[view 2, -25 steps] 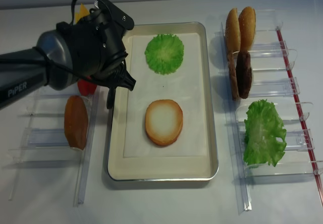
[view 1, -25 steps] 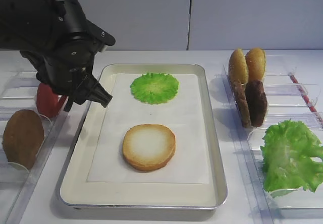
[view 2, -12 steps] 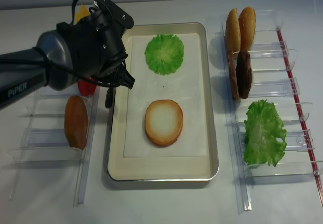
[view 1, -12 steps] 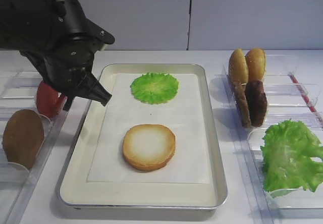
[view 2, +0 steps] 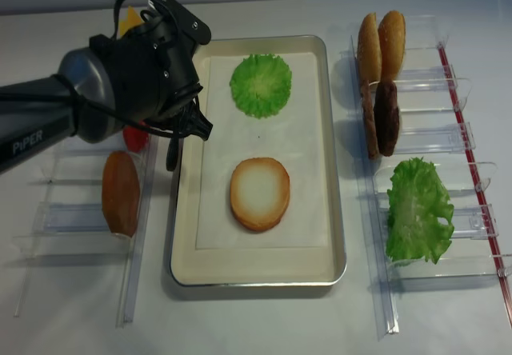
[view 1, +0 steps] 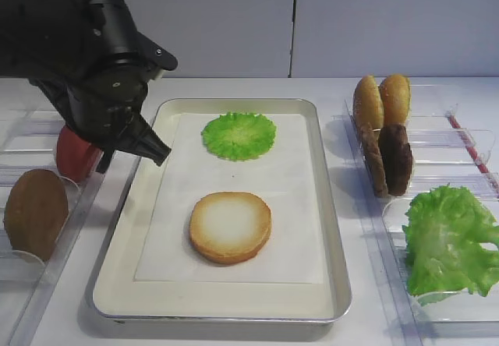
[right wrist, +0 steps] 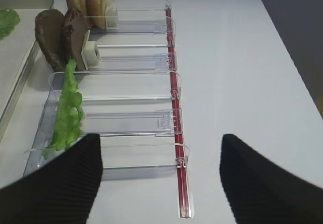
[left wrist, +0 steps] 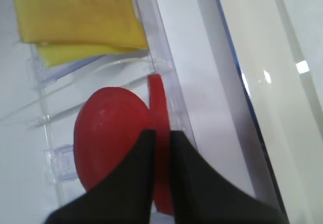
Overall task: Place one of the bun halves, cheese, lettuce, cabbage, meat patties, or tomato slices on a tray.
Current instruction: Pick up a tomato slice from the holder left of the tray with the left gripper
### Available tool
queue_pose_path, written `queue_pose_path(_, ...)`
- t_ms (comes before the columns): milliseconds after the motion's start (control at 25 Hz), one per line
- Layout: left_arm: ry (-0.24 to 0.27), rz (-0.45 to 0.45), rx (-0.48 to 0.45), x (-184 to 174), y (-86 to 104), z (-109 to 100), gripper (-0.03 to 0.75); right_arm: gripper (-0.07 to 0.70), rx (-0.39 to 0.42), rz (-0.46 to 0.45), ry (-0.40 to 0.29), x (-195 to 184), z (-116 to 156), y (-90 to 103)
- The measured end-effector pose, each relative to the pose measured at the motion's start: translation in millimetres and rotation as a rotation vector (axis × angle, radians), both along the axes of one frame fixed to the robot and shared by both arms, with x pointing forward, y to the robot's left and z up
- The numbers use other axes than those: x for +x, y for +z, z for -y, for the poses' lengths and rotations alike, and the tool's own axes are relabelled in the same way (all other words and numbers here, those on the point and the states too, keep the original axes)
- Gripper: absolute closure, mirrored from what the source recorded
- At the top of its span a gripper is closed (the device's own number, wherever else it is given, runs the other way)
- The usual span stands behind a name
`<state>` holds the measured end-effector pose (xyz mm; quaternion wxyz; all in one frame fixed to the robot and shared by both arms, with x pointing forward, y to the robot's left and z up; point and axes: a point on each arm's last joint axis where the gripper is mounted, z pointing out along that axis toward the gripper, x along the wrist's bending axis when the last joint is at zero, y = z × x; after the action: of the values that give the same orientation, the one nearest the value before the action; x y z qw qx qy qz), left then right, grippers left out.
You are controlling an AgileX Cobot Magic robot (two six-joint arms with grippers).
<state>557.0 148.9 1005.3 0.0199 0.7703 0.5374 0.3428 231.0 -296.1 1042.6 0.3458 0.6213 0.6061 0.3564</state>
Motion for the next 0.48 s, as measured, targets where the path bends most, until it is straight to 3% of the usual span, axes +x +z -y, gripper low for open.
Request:
queue_pose_path(160,-0.006,0.000,0.012,-8,5.3,6,0.643,0.104,0.000,0.000,0.000,0,0,0.0)
queue_pose_path(480,-0.030,0.112,-0.093,-50,55.3,26,0.643,0.104,0.000,0.000,0.000,0,0,0.0)
